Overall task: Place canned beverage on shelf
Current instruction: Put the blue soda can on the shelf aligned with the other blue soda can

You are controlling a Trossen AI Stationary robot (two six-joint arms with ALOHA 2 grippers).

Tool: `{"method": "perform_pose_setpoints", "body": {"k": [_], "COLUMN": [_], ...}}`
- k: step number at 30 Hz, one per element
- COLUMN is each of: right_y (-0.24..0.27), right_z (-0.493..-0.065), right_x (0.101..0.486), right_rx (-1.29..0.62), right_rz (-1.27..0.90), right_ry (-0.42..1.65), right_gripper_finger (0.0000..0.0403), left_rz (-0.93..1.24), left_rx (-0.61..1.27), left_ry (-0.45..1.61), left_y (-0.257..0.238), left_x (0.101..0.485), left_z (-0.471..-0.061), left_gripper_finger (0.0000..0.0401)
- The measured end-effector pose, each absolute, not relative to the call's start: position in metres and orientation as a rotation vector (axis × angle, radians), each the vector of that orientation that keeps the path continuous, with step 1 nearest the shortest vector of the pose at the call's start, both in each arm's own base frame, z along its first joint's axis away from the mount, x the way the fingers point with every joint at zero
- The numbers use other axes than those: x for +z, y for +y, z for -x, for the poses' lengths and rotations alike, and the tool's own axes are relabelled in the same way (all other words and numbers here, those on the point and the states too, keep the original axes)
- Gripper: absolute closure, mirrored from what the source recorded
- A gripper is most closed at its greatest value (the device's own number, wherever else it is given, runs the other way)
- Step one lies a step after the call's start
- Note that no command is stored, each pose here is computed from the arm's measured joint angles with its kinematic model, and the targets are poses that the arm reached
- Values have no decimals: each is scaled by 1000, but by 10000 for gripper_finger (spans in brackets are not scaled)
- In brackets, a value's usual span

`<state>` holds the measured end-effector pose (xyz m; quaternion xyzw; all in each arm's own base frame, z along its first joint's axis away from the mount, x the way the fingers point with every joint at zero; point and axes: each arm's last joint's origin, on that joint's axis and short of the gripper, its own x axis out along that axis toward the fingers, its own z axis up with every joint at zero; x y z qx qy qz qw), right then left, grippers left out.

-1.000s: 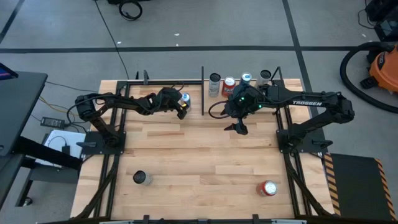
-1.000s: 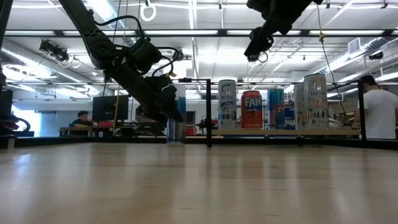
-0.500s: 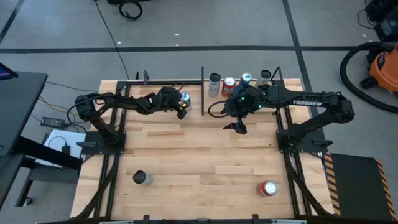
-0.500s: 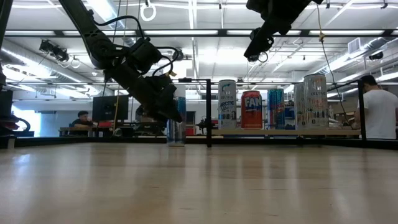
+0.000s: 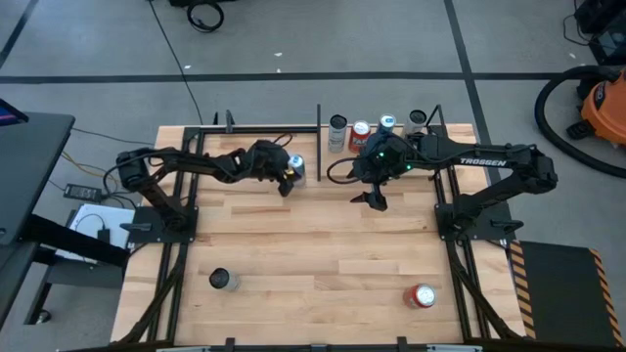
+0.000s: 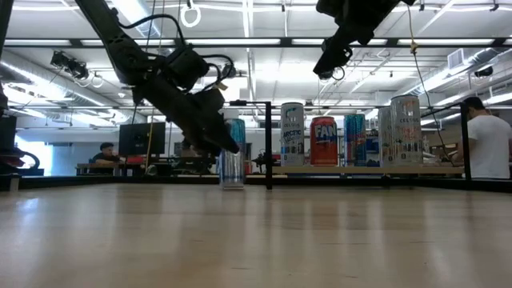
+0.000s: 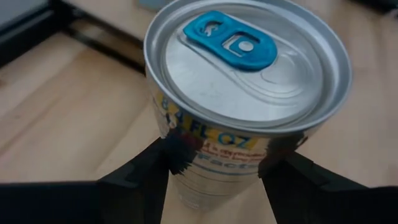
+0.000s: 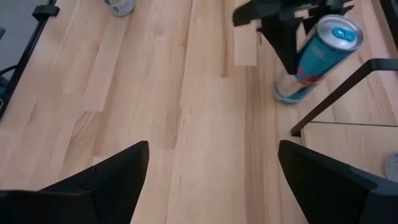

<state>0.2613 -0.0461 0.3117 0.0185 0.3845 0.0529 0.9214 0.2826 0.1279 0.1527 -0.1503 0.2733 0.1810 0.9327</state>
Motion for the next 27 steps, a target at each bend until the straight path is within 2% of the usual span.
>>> {"method": "perform_pose_setpoints", "body": {"k": [12,18,27], "right_y": [-49,-48,-35], "right_z": [-275,-276,-281], "right_x": [314,315,319], "right_rx": [93,96,231], "right_rz": [-67,-59,9], "right_ry": [695,673,610], "right_gripper_finger": [36,36,36], "left_rz": [273,228,99], "left_rx": [188,83,-50], "left_ry": [554,517,464], "left_y": [79,51,21], "left_x": [184,198,231], "left_z": [-284,-299,-319], "left_gripper_finger": [186,186,186]}}
